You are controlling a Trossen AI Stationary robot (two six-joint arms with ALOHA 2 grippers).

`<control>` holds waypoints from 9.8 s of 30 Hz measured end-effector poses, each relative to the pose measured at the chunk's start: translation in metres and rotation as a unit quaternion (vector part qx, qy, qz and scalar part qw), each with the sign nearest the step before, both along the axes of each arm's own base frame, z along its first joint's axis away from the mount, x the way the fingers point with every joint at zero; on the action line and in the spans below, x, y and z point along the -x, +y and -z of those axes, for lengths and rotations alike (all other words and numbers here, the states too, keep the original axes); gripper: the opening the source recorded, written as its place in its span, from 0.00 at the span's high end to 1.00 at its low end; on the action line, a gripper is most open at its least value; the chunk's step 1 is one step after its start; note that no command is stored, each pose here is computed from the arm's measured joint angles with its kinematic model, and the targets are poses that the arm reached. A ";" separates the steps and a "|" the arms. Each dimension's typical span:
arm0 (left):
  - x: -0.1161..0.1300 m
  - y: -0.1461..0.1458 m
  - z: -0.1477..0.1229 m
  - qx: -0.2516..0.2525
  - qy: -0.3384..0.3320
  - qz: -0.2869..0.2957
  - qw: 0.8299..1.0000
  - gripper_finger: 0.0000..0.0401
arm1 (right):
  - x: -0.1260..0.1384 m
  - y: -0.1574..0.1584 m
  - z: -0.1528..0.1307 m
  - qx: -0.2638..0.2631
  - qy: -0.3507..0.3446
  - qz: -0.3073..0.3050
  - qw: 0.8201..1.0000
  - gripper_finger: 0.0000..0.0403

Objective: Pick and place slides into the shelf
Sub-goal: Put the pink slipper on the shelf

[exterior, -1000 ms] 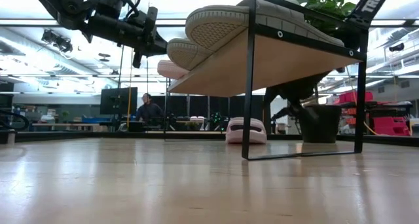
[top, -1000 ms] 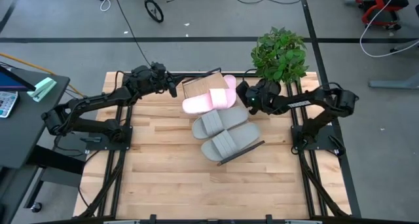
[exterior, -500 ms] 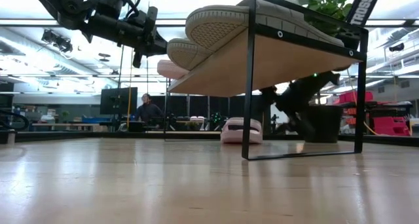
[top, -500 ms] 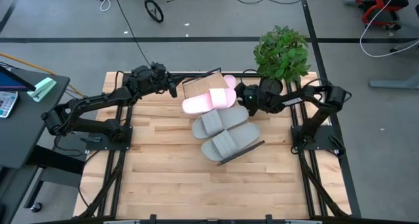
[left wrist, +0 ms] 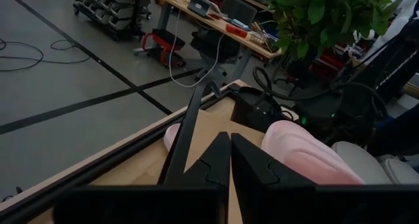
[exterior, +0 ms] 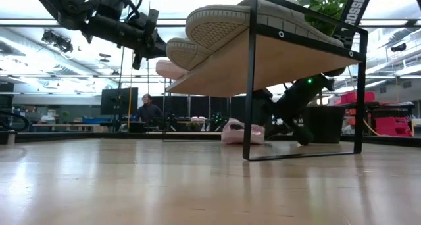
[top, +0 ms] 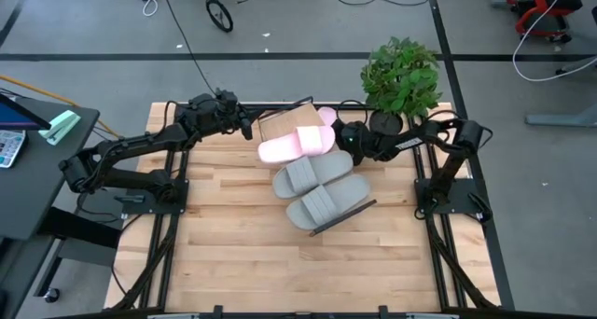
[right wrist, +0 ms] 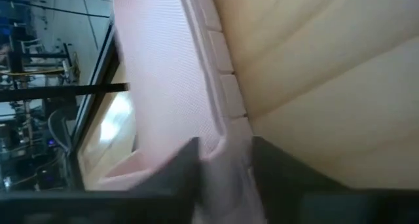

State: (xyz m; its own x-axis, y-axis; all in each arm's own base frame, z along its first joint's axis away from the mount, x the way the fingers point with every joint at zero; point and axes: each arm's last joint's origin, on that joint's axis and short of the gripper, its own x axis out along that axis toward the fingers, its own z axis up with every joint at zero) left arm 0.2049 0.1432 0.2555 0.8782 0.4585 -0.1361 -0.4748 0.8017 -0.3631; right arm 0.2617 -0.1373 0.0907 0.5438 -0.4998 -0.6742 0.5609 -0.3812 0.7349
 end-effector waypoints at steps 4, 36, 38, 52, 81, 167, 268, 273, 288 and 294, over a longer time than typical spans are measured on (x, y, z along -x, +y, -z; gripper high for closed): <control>0.000 0.000 0.000 0.000 0.001 0.000 1.000 0.98 | -0.001 0.002 0.000 0.011 0.013 0.002 1.000 0.94; 0.000 0.000 0.002 0.006 0.011 0.000 1.000 0.95 | 0.017 0.017 -0.067 0.211 0.105 0.016 0.972 0.94; 0.000 0.000 0.003 0.006 0.011 0.000 1.000 0.96 | 0.015 0.018 -0.069 0.240 0.122 -0.003 0.963 0.94; 0.000 0.000 0.003 0.007 0.012 0.000 1.000 0.94 | 0.012 0.025 -0.075 0.367 0.286 -0.101 0.879 0.94; 0.000 0.000 0.004 0.010 0.015 0.000 1.000 0.98 | 0.004 0.031 -0.164 0.513 0.446 -0.150 0.718 0.94; -0.011 -0.022 -0.038 0.002 -0.212 0.124 0.969 0.83 | -0.060 0.066 -0.279 0.586 0.244 -0.497 0.592 0.81; -0.048 -0.072 0.044 0.187 -0.321 -0.201 0.906 0.83 | 0.013 0.084 -0.330 0.562 0.143 -0.474 0.663 0.67; -0.046 -0.072 0.040 0.165 -0.311 -0.200 0.914 0.83 | 0.013 0.084 -0.330 0.564 0.144 -0.474 0.661 0.67; -0.021 -0.077 0.019 0.142 -0.225 -0.206 0.942 0.83 | 0.013 0.084 -0.330 0.566 0.147 -0.476 0.657 0.67; -0.017 -0.079 0.016 0.181 -0.246 -0.206 0.930 0.83 | 0.013 0.084 -0.330 0.567 0.148 -0.477 0.655 0.67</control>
State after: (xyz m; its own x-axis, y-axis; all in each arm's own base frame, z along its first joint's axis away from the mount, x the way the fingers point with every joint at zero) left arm 0.2216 0.0643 0.2396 0.6348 0.7723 0.0240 -0.4200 0.3710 -0.8282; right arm 0.2489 -0.0537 0.4203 0.9025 -0.2991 -0.3099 0.3285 0.9434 0.0461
